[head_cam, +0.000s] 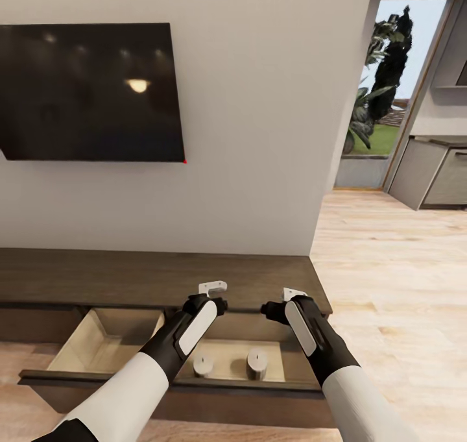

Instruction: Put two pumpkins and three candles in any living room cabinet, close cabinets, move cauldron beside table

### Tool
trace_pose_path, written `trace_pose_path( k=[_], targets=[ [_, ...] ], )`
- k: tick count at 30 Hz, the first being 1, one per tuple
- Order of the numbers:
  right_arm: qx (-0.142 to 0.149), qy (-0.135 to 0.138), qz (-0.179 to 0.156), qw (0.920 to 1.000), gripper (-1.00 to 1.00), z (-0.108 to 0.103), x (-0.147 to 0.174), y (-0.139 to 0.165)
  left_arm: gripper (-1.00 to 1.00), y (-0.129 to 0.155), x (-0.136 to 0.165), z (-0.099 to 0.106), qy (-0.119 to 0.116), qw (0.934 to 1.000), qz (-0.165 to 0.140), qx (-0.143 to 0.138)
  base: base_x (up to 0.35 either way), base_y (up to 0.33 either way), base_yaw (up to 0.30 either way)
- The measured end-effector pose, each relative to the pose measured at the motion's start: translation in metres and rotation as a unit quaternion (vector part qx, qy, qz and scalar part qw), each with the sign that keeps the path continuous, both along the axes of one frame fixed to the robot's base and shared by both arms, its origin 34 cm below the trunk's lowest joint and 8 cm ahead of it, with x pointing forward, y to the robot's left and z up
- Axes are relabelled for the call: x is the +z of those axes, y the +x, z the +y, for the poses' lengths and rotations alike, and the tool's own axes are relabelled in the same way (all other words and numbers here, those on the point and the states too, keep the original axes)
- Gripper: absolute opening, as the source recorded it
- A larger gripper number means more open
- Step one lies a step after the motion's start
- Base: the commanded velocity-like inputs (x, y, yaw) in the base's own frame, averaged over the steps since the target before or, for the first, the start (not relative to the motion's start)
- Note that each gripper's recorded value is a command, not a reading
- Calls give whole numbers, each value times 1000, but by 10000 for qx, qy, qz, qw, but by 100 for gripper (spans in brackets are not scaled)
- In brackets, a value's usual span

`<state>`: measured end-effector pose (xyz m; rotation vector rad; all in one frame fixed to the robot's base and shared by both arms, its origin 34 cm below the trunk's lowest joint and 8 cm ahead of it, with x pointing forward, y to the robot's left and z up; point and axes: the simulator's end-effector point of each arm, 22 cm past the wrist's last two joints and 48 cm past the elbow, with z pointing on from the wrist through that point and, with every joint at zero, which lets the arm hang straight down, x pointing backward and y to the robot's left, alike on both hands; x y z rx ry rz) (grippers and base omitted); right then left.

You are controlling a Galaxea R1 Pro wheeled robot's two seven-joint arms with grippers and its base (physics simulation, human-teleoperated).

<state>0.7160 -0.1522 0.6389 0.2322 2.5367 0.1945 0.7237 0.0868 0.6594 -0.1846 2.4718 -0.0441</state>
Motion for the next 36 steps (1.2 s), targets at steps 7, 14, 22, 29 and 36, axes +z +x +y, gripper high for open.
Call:
trace_pose_path(
  k=[7, 14, 22, 29, 36],
  targets=[
    [0, 17, 0, 10000, 100, 1, 14, 2, 100, 2, 14, 0, 2, 10000, 1, -1, 0, 0, 0],
    [2, 23, -1, 10000, 100, 2, 27, 4, 100, 3, 27, 0, 2, 10000, 3, -1, 0, 0, 0],
    [1, 22, -16, 10000, 100, 1, 43, 6, 100, 5, 42, 0, 2, 10000, 4, -1, 0, 0, 0],
    [0, 21, -18, 10000, 100, 1, 56, 7, 100, 7, 55, 1, 2, 10000, 3, 18, 0, 0, 0],
    [-5, 23, -27, 10000, 100, 1, 69, 9, 100, 14, 61, 51, -696, 9910, 294, 1105, 0, 0, 0]
  ],
)
